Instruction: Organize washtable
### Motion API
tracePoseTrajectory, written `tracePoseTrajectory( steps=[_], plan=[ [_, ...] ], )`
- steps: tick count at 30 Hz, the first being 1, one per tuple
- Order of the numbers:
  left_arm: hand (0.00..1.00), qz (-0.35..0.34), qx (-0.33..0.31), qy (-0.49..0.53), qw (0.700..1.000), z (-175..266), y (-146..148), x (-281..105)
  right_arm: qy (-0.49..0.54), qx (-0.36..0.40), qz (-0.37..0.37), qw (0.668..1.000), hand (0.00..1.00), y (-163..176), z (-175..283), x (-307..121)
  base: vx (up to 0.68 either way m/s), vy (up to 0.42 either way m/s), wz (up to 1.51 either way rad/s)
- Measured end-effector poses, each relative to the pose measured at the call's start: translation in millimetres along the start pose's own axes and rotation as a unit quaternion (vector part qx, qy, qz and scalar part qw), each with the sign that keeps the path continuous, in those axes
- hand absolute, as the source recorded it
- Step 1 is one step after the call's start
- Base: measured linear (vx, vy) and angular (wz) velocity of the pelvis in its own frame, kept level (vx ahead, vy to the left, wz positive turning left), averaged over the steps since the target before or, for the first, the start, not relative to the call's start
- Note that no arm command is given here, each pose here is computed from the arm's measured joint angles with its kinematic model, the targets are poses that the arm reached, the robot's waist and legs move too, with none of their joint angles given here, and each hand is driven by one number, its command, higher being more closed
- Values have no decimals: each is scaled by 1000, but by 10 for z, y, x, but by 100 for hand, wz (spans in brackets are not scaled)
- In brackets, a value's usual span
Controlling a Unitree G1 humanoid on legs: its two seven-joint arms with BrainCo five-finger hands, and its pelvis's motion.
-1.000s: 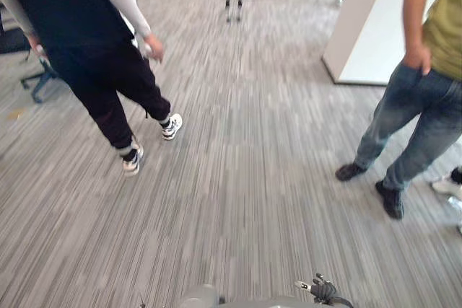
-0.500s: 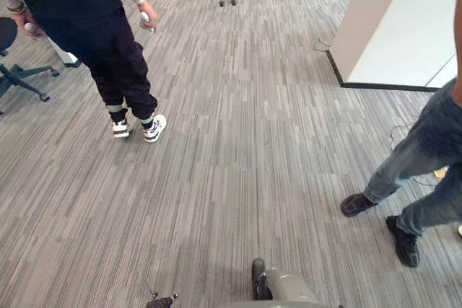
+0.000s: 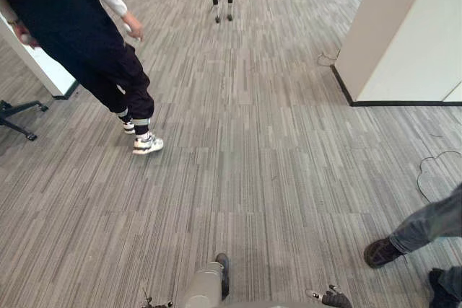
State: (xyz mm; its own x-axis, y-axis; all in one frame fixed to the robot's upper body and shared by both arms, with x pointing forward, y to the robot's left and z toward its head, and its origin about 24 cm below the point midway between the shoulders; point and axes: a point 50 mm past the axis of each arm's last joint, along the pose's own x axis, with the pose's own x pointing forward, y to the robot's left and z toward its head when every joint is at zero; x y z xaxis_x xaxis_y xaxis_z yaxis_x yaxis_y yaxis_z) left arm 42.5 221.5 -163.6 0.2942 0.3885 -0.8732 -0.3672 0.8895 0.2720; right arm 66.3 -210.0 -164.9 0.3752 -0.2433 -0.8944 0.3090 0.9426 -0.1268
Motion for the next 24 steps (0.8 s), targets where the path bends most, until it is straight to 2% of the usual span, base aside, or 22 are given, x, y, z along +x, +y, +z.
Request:
tracePoseTrajectory(
  steps=[5,10,14,15,16,24],
  plan=[
    [0,-7,43,-4,999,25,49,22,5,23,1,1000,0,35,-29,-6,517,159,-1],
    [0,-18,35,-19,999,132,-5,40,8,23,-3,1000,0,7,-70,-19,360,11,2],
    [0,-7,27,-12,1000,94,60,40,25,28,-3,999,0,34,-199,-57,281,-120,21],
    [0,-12,17,-1,1000,32,-2,21,26,23,-7,999,0,-15,-210,-60,127,-85,17],
    [0,-38,76,-7,996,29,-85,16,41,-31,-7,999,0,-123,-250,-57,62,-41,11],
    [0,-39,75,-12,996,39,-89,15,38,-32,-8,999,0,-125,-239,-55,-2,-1,-7]
  ],
)
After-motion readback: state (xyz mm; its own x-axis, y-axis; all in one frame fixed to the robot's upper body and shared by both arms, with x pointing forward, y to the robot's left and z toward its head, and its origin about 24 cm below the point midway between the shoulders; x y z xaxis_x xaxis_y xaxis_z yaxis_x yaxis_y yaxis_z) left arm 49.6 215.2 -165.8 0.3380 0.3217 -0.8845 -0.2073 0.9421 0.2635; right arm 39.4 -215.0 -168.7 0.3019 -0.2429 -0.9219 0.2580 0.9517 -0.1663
